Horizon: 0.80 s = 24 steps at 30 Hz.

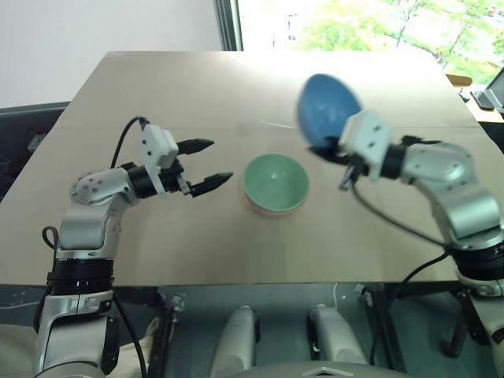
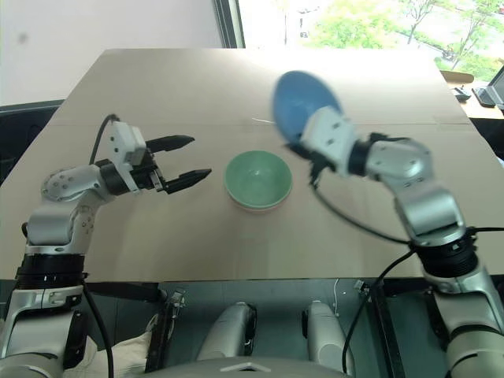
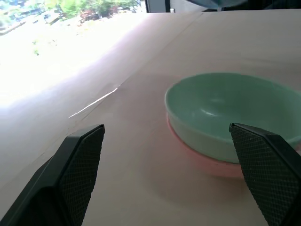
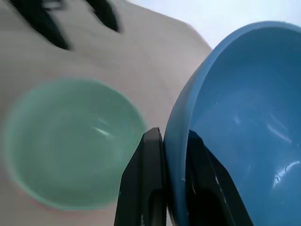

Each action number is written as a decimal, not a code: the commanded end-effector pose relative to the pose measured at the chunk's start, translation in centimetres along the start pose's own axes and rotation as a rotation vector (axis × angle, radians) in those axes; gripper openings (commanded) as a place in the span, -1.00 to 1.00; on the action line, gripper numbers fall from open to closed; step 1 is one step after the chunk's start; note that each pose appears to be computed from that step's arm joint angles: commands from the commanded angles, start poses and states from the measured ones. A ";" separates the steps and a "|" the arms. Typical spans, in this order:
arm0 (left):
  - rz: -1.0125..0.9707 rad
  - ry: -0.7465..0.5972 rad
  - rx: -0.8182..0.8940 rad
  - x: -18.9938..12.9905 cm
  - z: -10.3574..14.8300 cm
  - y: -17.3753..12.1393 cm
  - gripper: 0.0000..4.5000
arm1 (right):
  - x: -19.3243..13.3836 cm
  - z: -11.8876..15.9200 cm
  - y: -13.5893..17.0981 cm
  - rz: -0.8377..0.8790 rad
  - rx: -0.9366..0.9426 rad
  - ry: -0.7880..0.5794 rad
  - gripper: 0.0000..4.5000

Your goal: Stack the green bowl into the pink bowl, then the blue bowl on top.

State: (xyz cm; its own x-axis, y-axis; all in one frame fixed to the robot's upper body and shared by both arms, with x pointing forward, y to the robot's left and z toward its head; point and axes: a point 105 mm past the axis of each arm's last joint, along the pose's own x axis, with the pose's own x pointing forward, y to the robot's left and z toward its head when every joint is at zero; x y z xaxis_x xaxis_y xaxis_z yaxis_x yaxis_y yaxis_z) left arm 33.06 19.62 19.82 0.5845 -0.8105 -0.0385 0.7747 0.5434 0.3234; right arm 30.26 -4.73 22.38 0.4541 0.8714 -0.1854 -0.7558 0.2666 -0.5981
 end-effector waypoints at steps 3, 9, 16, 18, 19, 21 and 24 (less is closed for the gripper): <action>0.021 -0.048 0.023 -1.7 1.0 1.3 1.00 | 2.6 -1.0 2.0 0.020 0.067 0.091 -0.98; 0.006 -0.065 -0.006 -1.7 1.2 0.9 1.00 | 2.4 -1.8 2.2 0.020 0.148 0.102 -0.26; -0.010 -0.080 -0.034 -1.2 1.0 -0.2 1.00 | 1.0 1.3 1.6 0.001 0.239 -0.027 0.89; -0.021 -0.087 -0.043 -1.0 1.1 -0.3 1.00 | 0.4 2.4 1.2 -0.016 0.281 -0.097 0.89; -0.029 -0.092 -0.050 -0.9 1.1 -0.5 1.00 | 0.0 2.9 1.0 -0.024 0.302 -0.131 0.89; -0.038 -0.095 -0.060 -0.7 1.1 -0.8 1.00 | -1.0 3.9 0.4 -0.053 0.328 -0.190 0.89; -0.033 -0.091 -0.069 -0.6 1.0 -1.2 1.00 | -3.4 3.2 -0.3 -0.147 0.350 -0.204 0.89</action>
State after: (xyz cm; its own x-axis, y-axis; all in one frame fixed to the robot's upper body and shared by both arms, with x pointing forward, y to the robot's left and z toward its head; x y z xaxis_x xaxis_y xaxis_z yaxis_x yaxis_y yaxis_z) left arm 31.99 19.46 19.49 0.5416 -0.8406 0.0113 0.8163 0.5291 0.2316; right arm 27.98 -4.86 24.65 0.4550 0.8905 0.0060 -0.8535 0.4380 -0.2822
